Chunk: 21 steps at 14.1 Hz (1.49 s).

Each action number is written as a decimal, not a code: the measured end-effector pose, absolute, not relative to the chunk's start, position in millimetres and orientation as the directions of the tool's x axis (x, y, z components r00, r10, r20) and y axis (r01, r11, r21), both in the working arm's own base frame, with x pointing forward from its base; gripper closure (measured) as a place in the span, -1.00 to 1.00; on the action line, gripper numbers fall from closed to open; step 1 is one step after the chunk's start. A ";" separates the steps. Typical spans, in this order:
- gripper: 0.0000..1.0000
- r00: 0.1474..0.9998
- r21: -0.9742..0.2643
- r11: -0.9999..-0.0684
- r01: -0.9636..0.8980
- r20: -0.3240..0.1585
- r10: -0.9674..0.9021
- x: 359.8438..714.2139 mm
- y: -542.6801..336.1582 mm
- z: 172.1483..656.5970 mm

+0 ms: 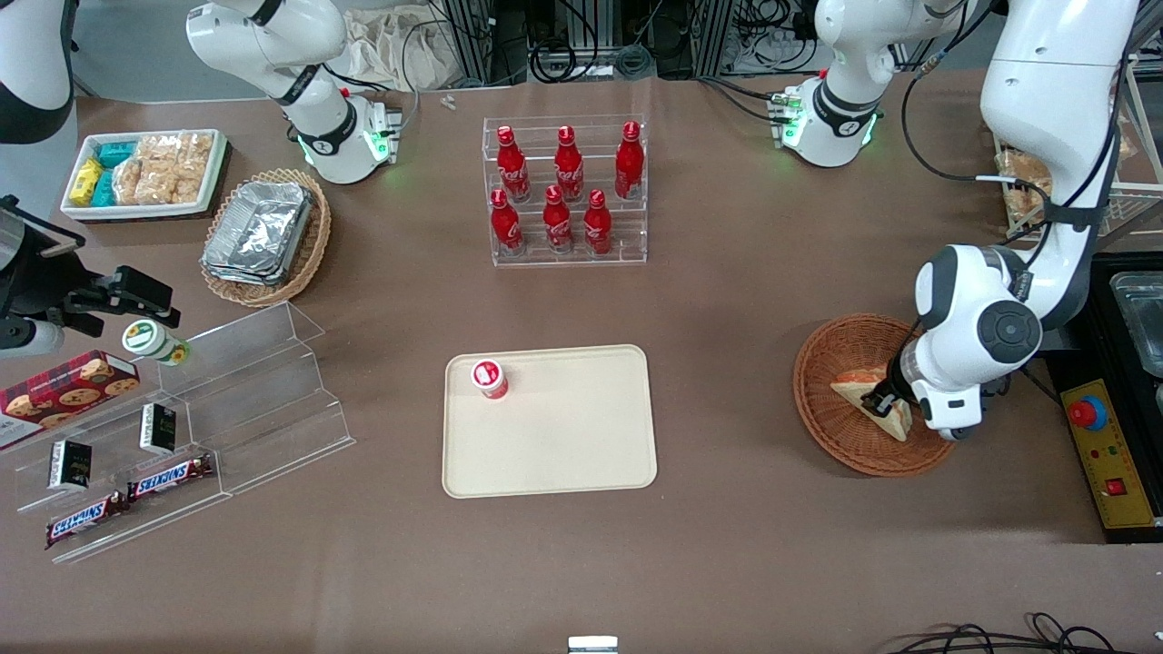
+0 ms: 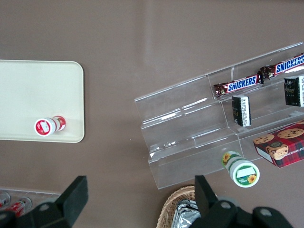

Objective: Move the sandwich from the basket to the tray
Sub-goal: 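Close the left gripper on the triangular sandwich and lift it, then carry the held sandwich over to the cream tray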

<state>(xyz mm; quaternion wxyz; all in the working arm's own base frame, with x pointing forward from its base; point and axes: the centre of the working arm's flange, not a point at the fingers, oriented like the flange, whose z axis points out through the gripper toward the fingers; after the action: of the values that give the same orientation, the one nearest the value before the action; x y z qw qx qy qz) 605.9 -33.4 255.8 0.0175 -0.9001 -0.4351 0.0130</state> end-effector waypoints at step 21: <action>0.61 0.957 0.080 -0.954 0.290 -0.020 0.289 602.7 -342.9 444.7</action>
<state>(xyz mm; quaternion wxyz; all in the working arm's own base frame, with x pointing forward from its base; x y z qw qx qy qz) 602.7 -342.9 444.7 -0.0412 -0.9884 -0.1463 0.0040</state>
